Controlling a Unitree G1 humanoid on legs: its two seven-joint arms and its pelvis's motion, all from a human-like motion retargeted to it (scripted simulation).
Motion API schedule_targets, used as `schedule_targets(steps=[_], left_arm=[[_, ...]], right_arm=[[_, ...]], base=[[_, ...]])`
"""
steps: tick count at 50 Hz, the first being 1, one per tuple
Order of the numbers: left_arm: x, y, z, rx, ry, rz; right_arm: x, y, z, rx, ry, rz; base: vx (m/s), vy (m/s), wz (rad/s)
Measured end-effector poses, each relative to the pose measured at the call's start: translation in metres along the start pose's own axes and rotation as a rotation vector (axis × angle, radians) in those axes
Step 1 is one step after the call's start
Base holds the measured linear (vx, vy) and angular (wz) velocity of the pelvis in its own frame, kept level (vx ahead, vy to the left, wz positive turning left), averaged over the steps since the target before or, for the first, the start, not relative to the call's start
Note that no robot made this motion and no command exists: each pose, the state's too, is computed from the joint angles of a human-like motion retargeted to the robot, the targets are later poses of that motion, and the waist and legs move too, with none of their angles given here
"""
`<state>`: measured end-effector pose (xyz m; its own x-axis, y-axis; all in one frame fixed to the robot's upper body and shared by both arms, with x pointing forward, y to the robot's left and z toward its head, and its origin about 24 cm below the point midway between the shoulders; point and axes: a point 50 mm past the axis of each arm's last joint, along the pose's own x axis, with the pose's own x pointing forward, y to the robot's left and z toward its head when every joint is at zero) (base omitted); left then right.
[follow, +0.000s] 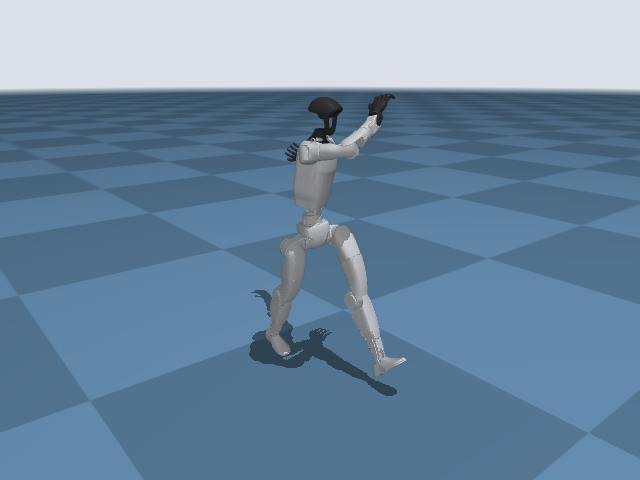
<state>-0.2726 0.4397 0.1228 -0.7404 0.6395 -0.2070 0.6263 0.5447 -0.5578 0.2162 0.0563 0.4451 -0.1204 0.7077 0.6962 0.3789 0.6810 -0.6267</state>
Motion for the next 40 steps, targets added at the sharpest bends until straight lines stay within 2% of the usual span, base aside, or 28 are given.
schedule_targets(steps=[3,5,7,10,12,15,17,19,22,25,29,32,35,38,40], left_arm=[[0.000,-0.006,0.017,-0.195,-0.058,-0.059],[-0.003,0.006,0.041,-0.330,-0.150,-0.058],[-0.013,0.042,0.065,-0.413,-0.249,0.025],[-0.053,0.136,0.087,-0.374,-0.332,0.300],[-0.108,0.213,0.094,-0.208,-0.272,0.564],[-0.243,0.315,0.095,0.081,-0.062,1.066],[-0.357,0.352,0.089,0.188,0.103,1.417],[-0.464,0.359,0.066,0.183,0.291,1.708],[-0.584,0.332,0.012,0.043,0.586,2.005],[-0.654,0.292,-0.037,-0.089,0.754,2.191],[-0.724,0.225,-0.083,-0.199,0.723,2.439],[-0.776,0.129,-0.130,-0.438,0.779,2.702],[-0.798,0.001,-0.178,-0.804,1.036,2.875],[-0.775,-0.117,-0.222,-1.265,1.347,2.801],[-0.750,-0.166,-0.241,-1.508,1.420,2.728]], right_arm=[[0.010,0.018,0.026,0.314,-0.030,-0.072],[0.001,0.044,0.038,0.591,0.014,-0.105],[-0.019,0.079,0.048,0.799,0.088,-0.073],[-0.069,0.138,0.057,0.894,0.234,0.120],[-0.125,0.171,0.053,0.874,0.396,0.280],[-0.244,0.196,0.051,0.873,0.772,0.422],[-0.335,0.189,0.061,0.904,1.136,0.382],[-0.418,0.166,0.080,0.884,1.514,0.291],[-0.515,0.107,0.118,0.712,1.921,0.302],[-0.570,0.044,0.165,0.586,2.110,0.586],[-0.613,-0.027,0.262,0.671,2.381,1.023],[-0.624,-0.082,0.352,0.727,2.773,1.175],[-0.604,-0.124,0.444,0.808,3.201,1.292],[-0.569,-0.151,0.505,0.859,3.524,1.461],[-0.549,-0.159,0.526,0.832,3.683,1.507]], base=[[1.30,0.38,-0.57],[1.45,0.45,-0.75],[1.48,0.52,-0.45],[1.36,0.55,0.48],[1.19,0.50,1.57],[1.11,0.37,1.85],[1.09,0.22,1.32],[1.10,0.13,0.79],[1.09,0.05,0.78],[1.09,-0.08,1.54],[1.11,-0.26,1.83],[1.10,-0.36,0.96],[1.02,-0.36,0.22],[0.96,-0.36,0.05],[1.01,-0.40,0.10]])
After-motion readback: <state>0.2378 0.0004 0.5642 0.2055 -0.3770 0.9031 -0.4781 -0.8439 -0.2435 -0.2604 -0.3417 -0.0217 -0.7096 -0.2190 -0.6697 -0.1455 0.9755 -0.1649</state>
